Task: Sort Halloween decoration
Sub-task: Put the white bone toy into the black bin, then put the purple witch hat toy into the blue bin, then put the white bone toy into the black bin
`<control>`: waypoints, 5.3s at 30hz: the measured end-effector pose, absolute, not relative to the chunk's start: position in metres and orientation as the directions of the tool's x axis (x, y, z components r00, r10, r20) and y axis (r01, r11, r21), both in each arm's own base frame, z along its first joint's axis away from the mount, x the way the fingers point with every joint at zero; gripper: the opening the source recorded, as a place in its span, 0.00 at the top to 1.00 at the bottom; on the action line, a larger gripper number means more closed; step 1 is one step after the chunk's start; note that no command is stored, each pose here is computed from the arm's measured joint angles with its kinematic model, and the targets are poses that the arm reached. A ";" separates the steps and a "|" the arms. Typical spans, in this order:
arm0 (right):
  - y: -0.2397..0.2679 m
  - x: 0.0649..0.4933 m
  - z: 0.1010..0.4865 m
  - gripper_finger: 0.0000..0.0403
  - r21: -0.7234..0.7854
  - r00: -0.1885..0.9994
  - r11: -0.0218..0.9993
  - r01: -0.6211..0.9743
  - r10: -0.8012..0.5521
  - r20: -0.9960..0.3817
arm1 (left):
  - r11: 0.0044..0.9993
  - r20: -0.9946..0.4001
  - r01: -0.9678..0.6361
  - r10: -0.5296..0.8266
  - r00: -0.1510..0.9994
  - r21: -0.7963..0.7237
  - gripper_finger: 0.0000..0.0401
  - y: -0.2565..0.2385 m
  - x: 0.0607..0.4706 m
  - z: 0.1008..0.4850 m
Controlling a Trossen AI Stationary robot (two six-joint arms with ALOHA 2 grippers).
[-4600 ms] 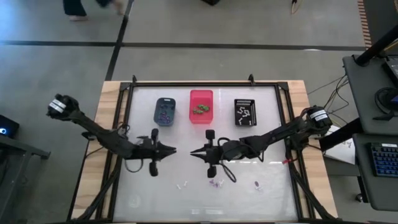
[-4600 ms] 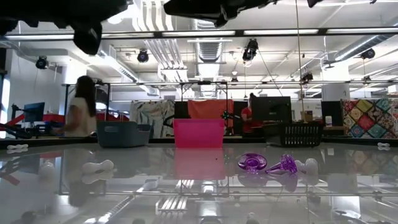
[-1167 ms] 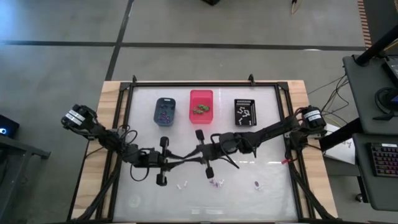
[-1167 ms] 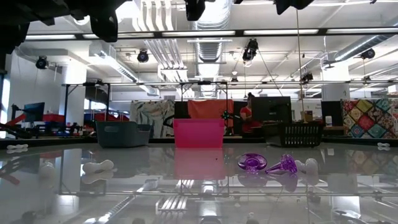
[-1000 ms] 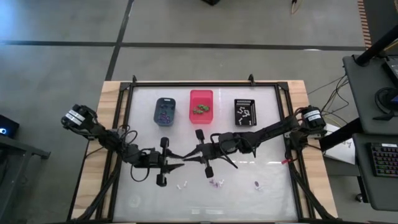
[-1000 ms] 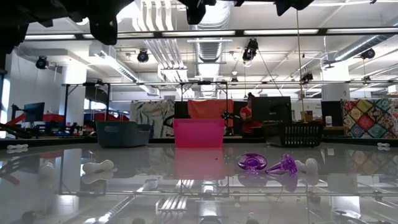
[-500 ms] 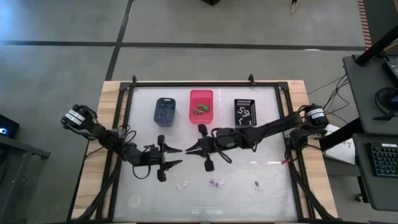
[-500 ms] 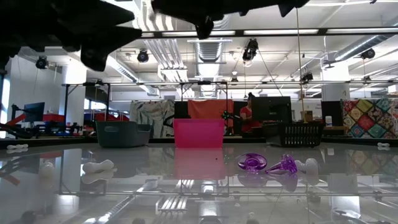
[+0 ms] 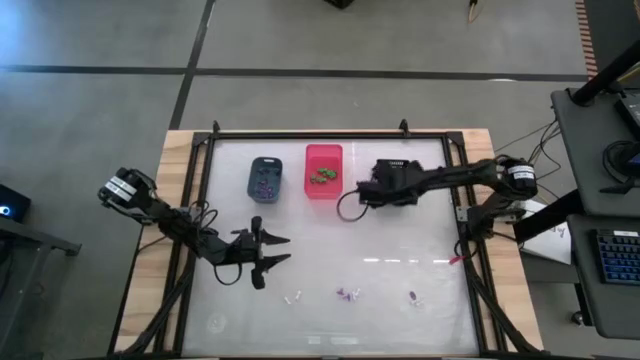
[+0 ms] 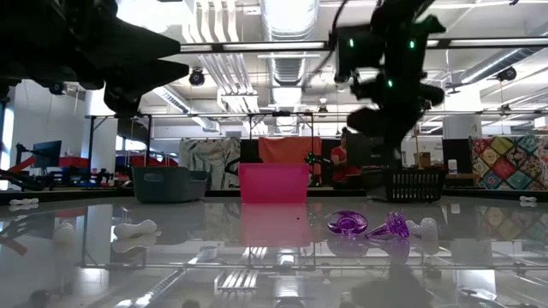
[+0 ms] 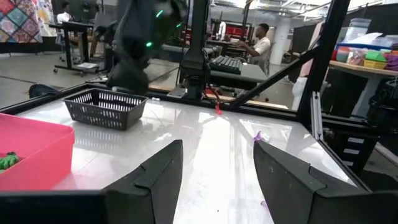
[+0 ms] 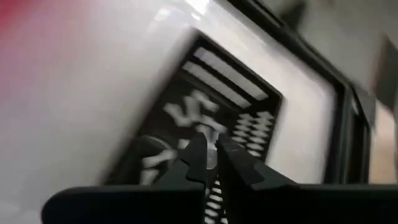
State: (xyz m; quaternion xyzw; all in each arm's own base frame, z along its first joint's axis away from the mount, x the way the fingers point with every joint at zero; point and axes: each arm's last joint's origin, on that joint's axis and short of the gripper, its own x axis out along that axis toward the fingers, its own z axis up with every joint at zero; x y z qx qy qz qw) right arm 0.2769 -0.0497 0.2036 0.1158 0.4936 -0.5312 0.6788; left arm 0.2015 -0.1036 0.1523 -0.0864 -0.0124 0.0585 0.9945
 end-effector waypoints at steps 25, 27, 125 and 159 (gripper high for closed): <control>-0.045 0.291 0.203 0.71 -0.202 0.096 0.576 0.792 -0.445 -0.890 | 0.985 -0.033 -0.089 0.085 0.996 -0.151 0.55 -0.106 0.203 0.148; -0.032 0.297 0.209 0.71 -0.154 0.147 0.628 0.763 -0.400 -0.905 | 0.986 -0.049 -0.088 0.081 0.995 -0.139 0.55 -0.108 0.206 0.148; -0.011 0.474 0.239 0.98 -0.025 0.869 0.992 0.125 -0.122 -0.480 | 0.932 0.184 -0.023 0.095 0.978 -0.362 0.55 -0.089 0.165 0.238; -0.096 0.473 0.236 0.68 0.180 0.913 0.976 0.125 -0.042 -0.405 | 0.961 0.175 -0.042 0.093 0.980 -0.273 0.55 -0.084 0.159 0.242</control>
